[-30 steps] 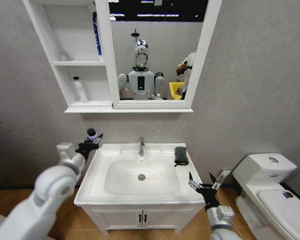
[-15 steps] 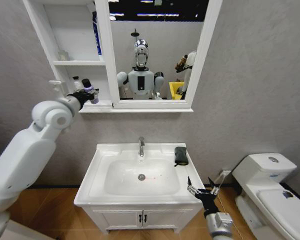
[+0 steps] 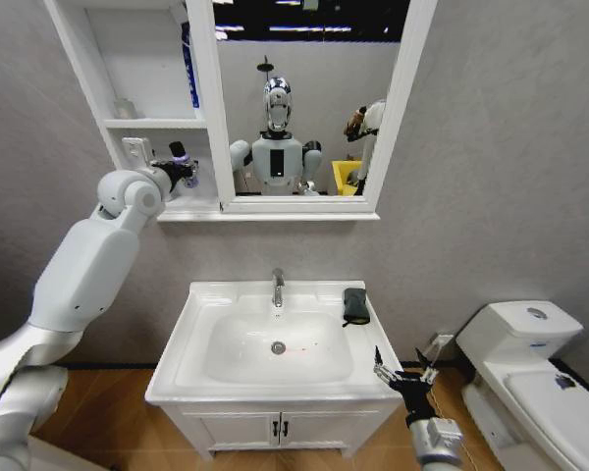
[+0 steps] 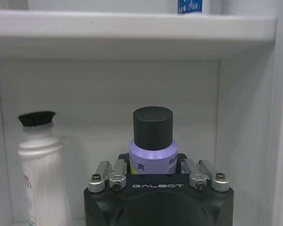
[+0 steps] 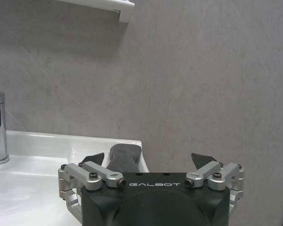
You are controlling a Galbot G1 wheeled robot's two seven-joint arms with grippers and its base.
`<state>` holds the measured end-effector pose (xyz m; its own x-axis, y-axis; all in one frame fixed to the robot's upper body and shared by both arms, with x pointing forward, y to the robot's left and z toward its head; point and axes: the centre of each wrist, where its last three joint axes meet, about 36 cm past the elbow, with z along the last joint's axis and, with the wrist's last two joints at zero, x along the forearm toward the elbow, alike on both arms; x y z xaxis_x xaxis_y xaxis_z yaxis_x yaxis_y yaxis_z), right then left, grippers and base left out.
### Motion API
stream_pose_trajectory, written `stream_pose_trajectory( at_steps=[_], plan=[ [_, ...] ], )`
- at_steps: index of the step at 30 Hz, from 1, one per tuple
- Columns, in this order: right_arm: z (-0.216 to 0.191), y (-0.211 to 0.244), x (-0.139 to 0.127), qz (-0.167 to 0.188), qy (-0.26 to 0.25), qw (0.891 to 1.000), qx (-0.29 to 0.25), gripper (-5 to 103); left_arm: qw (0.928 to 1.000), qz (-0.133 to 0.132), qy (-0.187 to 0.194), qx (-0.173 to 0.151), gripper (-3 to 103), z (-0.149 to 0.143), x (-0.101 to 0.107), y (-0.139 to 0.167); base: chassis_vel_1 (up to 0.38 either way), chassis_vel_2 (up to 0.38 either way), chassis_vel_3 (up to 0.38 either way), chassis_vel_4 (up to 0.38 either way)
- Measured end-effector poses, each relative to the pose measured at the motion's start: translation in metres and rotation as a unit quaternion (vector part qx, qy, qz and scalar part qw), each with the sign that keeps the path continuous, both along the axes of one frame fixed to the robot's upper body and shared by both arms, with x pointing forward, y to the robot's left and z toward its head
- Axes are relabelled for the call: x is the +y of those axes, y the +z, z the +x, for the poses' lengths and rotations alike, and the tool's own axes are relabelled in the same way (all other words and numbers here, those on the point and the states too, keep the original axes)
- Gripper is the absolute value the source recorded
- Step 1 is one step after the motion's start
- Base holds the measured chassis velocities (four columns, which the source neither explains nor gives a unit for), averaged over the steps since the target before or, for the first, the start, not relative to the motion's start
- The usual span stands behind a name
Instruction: Move facial cleanser and shampoo from washbasin to cabinet, then wipe washbasin with towel.
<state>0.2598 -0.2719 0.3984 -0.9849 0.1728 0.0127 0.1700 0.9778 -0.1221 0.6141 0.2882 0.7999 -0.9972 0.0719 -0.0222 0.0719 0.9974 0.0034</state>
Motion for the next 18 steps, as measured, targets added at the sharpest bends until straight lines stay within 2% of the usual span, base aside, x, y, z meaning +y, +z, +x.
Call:
stream_pose_trajectory(
  at_steps=[4,6,7,9,10,12,13,14,15,18],
  plan=[
    [0.000,-0.002,0.000,0.001,0.000,1.000,0.002,100,0.9999,0.003,0.011,0.004,40,0.011,-0.002,-0.006,0.000,0.000,0.000,0.000],
    [0.000,-0.003,0.000,0.002,0.000,1.000,0.002,100,0.9996,0.014,0.026,-0.004,50,0.023,0.002,-0.006,0.000,0.000,0.000,0.000],
    [0.000,-0.003,0.000,0.002,0.000,1.000,0.002,100,0.9996,0.014,0.026,-0.004,50,0.023,0.002,-0.006,0.000,0.000,0.000,0.000],
    [0.001,-0.002,-0.001,0.003,-0.002,1.000,0.001,100,0.9991,0.021,0.036,-0.010,61,0.030,0.004,-0.005,0.052,-0.022,-0.007,0.071],
    [0.001,-0.002,-0.001,0.003,-0.002,1.000,0.001,100,0.9991,0.021,0.036,-0.010,61,0.030,0.004,-0.005,0.055,-0.020,-0.007,0.057],
    [0.000,-0.002,-0.003,0.004,-0.004,1.000,0.001,100,0.9989,0.022,0.040,-0.011,72,0.030,0.005,-0.006,0.027,-0.013,-0.001,0.029],
    [0.000,-0.002,-0.003,0.004,-0.004,1.000,0.001,100,0.9989,0.022,0.040,-0.011,72,0.030,0.005,-0.006,0.000,0.000,0.000,0.000],
    [-0.001,-0.002,-0.003,0.004,-0.005,1.000,0.002,100,0.9990,0.023,0.038,-0.010,77,0.029,0.004,-0.010,0.000,0.000,0.000,0.000],
    [-0.002,-0.002,-0.002,0.005,-0.003,1.000,0.003,100,0.9992,0.017,0.034,-0.010,93,0.025,0.005,-0.016,0.000,0.000,0.000,0.000],
    [-0.002,-0.003,-0.001,0.006,-0.002,1.000,0.003,100,0.9993,0.015,0.028,-0.017,99,0.018,0.004,-0.018,0.000,0.000,0.000,0.000]
  ],
)
